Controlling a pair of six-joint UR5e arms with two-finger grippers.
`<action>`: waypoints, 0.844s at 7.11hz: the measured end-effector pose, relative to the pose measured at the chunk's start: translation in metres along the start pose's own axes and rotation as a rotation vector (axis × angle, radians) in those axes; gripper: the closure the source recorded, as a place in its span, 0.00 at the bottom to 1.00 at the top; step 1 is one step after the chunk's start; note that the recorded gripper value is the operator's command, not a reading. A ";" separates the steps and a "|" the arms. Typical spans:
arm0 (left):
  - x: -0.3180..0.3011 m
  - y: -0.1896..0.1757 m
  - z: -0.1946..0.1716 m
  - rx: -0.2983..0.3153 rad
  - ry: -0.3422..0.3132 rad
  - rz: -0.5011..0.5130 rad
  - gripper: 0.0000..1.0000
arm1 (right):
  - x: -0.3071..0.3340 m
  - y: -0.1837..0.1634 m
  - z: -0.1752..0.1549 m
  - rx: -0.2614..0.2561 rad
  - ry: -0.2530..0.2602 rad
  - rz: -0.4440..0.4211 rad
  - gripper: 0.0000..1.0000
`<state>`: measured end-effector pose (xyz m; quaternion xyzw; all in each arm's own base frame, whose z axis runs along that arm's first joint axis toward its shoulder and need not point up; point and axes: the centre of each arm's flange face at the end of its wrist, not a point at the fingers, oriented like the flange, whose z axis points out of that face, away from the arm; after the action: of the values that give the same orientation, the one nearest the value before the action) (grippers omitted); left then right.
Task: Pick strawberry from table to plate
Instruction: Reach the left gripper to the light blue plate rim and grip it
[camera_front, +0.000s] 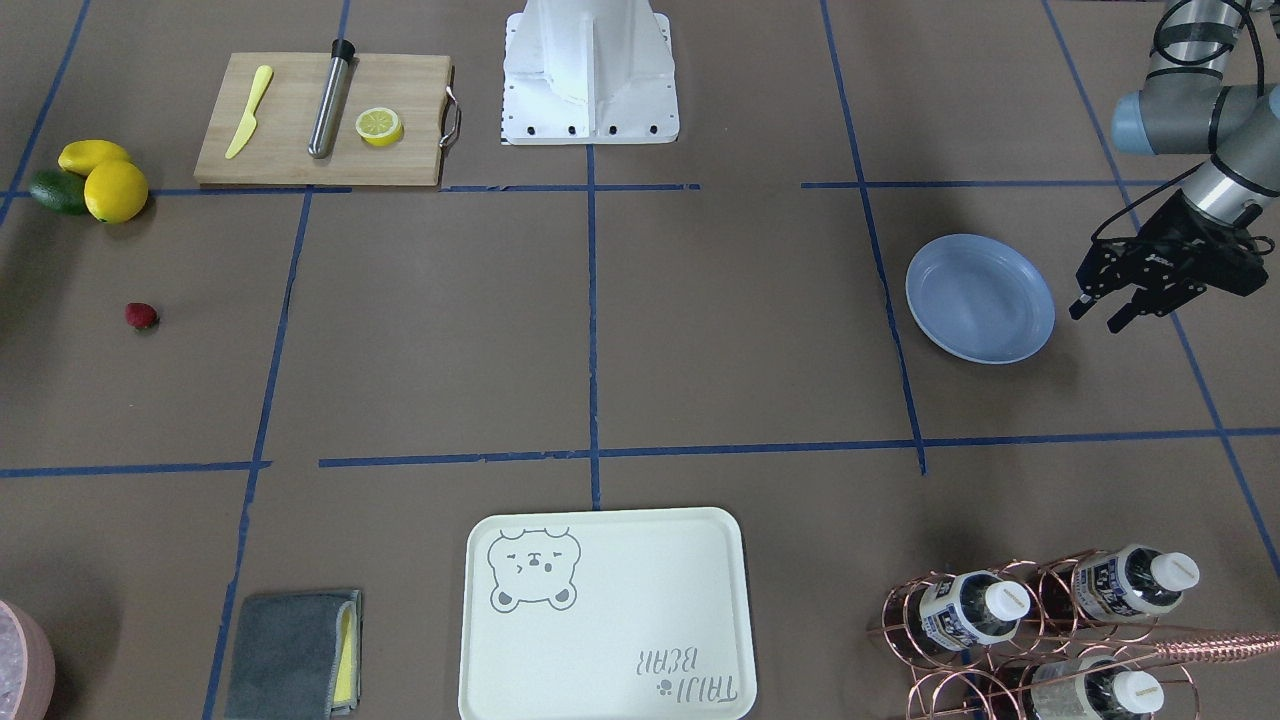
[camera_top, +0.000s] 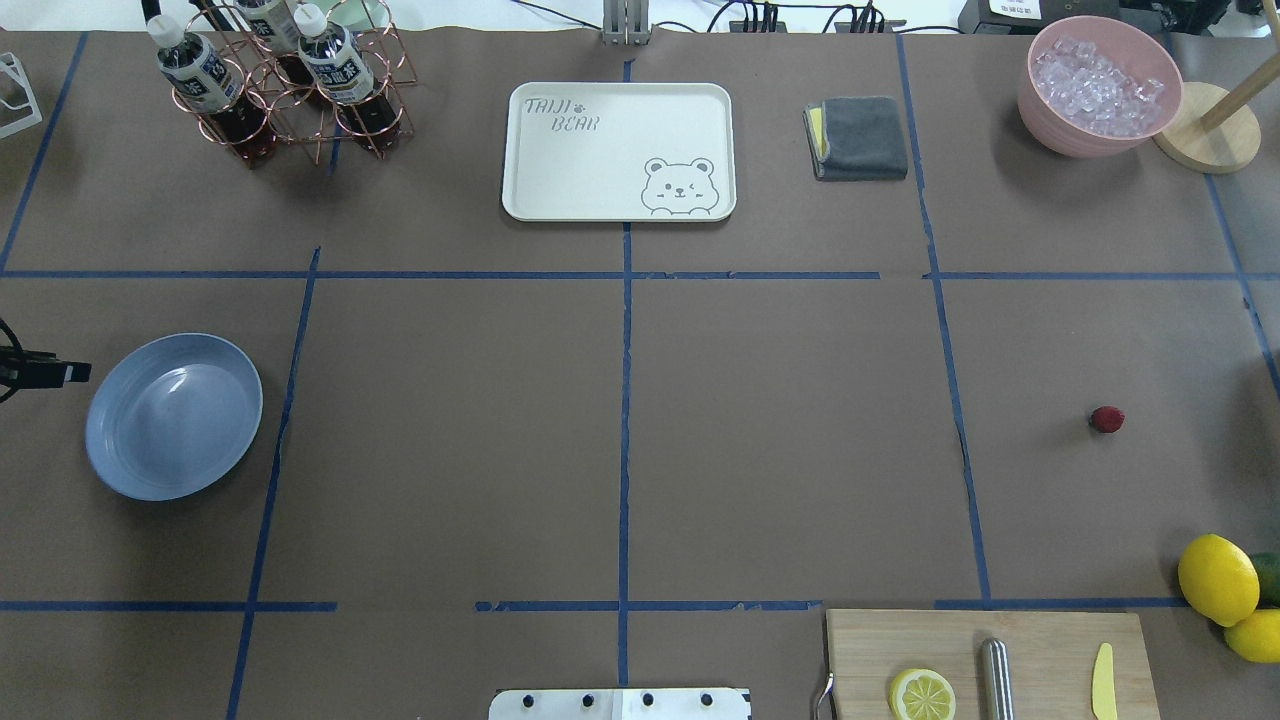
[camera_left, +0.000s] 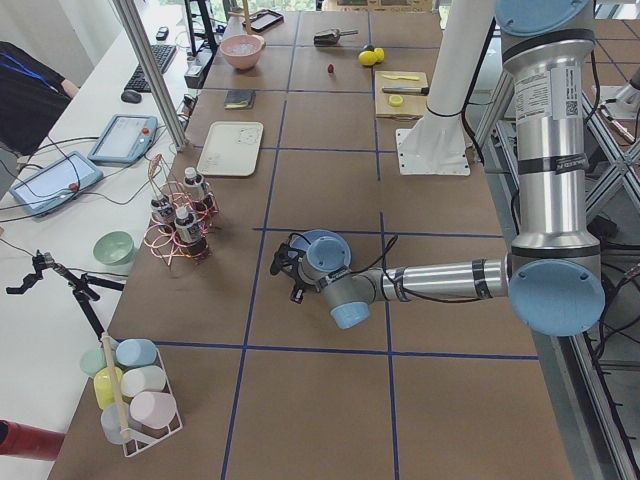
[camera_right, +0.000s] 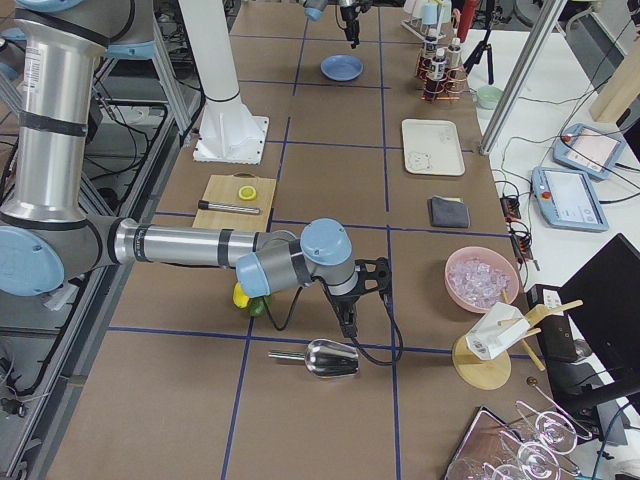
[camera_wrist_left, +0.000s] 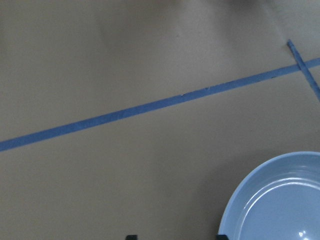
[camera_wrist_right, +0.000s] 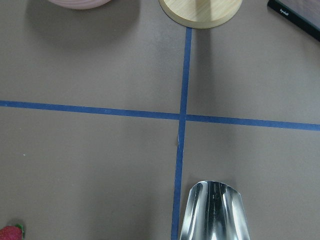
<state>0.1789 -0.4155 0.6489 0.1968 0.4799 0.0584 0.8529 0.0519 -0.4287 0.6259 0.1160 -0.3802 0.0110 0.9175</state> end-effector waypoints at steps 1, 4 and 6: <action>0.007 0.009 0.007 -0.008 0.022 -0.018 0.40 | 0.000 0.001 0.000 -0.001 0.000 0.001 0.00; 0.017 0.020 0.018 -0.034 0.044 -0.020 1.00 | 0.002 0.003 0.001 -0.003 0.000 0.004 0.00; 0.019 0.021 0.020 -0.038 0.047 -0.020 1.00 | 0.002 0.003 0.001 -0.004 0.000 0.004 0.00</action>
<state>0.2079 -0.3961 0.6515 0.1742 0.5006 0.0635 0.8456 0.0524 -0.4256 0.6283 0.1137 -0.3803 0.0121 0.9178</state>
